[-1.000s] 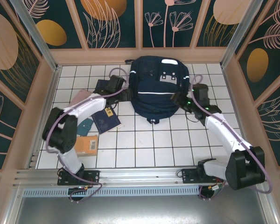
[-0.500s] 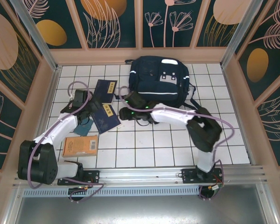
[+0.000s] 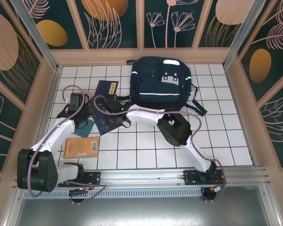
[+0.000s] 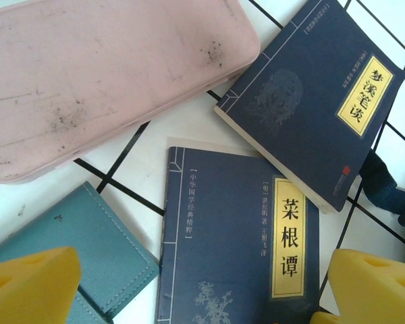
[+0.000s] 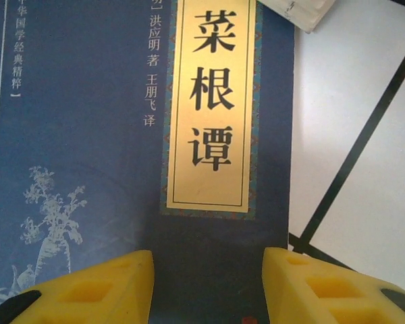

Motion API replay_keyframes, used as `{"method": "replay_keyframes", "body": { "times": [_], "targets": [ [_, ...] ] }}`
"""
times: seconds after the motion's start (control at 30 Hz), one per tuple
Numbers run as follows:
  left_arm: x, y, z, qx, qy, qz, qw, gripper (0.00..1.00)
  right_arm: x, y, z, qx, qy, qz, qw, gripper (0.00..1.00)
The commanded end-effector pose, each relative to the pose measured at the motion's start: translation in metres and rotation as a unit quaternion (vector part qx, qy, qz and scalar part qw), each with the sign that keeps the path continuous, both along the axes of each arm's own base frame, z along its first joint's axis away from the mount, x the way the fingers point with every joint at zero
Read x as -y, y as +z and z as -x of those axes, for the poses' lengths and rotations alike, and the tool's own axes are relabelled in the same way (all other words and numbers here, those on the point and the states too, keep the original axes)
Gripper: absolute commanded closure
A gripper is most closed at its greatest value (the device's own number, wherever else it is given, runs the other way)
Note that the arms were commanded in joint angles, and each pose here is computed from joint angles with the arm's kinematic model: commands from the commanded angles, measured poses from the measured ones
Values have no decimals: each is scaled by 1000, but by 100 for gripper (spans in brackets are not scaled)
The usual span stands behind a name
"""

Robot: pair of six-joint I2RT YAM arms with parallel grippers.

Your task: Pack the student bag

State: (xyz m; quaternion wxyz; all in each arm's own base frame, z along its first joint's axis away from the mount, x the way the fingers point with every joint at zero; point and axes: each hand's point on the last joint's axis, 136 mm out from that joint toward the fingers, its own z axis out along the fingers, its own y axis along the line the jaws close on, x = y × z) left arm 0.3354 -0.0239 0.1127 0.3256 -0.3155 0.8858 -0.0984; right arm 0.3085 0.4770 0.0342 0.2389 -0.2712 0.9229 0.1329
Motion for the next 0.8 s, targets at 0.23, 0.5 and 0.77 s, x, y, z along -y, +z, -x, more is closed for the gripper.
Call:
{"method": "replay_keyframes", "body": {
  "times": [0.23,0.5,0.77],
  "targets": [
    [8,4,-3,7,-13,25,1000,6,81,-59,42,12,17,187,982,54],
    [29,-9,8,-6,-58,70,996,9,157,-62,121,-87,9,172,981,54],
    [54,-14,40,-16,-76,120,990,12,137,3,121,-103,-27,46,993,50]
  ]
}}
